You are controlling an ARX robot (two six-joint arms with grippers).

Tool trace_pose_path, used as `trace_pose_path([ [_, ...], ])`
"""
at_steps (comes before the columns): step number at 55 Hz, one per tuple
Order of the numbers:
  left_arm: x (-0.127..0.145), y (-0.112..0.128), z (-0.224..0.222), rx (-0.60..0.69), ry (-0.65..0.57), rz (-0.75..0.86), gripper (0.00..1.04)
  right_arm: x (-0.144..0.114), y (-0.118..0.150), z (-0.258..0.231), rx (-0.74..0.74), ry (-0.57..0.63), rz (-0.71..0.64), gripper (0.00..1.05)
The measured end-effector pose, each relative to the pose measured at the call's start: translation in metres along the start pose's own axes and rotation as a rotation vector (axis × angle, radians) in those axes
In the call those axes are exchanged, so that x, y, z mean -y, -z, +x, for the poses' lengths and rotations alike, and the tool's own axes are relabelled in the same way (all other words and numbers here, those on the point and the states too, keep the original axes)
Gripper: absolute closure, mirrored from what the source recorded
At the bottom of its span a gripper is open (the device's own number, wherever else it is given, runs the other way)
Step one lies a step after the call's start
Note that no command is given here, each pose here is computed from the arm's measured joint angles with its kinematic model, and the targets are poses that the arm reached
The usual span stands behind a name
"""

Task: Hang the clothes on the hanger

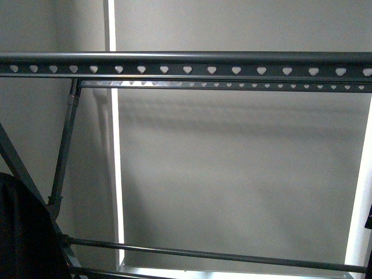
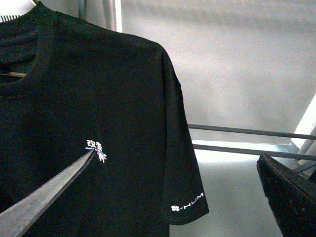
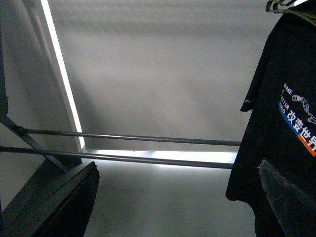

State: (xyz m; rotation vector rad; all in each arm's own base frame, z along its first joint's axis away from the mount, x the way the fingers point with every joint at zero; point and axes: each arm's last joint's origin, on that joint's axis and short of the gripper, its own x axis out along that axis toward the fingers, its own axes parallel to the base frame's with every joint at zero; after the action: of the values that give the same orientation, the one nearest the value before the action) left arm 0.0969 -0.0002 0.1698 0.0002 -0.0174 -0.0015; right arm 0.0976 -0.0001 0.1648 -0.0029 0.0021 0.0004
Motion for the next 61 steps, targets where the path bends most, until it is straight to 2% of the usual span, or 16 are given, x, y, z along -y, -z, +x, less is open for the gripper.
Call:
trace_pose_path([
  [19, 0.000, 0.000, 0.000, -0.005, 0.007, 0.000, 0.07, 0.000, 0.000, 0.000, 0.000, 0.000, 0.000, 0.07],
  [23, 0.002, 0.004, 0.001, -0.098, 0.086, -0.010, 0.07, 0.000, 0.000, 0.000, 0.000, 0.000, 0.000, 0.07],
  [27, 0.003, 0.007, 0.006, -0.160, 0.084, -0.026, 0.07, 0.000, 0.000, 0.000, 0.000, -0.002, 0.000, 0.07],
  [32, 0.003, -0.005, 0.021, -0.196, 0.028, -0.084, 0.07, 0.000, 0.000, 0.000, 0.000, 0.000, 0.000, 0.07],
  [41, -0.005, -0.061, 0.065, -0.122, -0.137, -0.261, 0.07, 0.000, 0.000, 0.000, 0.000, 0.000, 0.000, 0.07],
  [45, -0.012, -0.083, 0.102, -0.152, -0.249, -0.373, 0.07, 0.000, 0.000, 0.000, 0.000, 0.000, 0.000, 0.07],
  [50, -0.019, -0.090, 0.147, -0.228, -0.373, -0.517, 0.07, 0.000, 0.000, 0.000, 0.000, 0.000, 0.000, 0.07],
  [54, -0.023, -0.095, 0.173, -0.215, -0.444, -0.590, 0.07, 0.000, 0.000, 0.000, 0.000, 0.000, 0.000, 0.07],
  [61, -0.027, -0.109, 0.199, -0.178, -0.499, -0.642, 0.07, 0.000, 0.000, 0.000, 0.000, 0.000, 0.000, 0.07],
])
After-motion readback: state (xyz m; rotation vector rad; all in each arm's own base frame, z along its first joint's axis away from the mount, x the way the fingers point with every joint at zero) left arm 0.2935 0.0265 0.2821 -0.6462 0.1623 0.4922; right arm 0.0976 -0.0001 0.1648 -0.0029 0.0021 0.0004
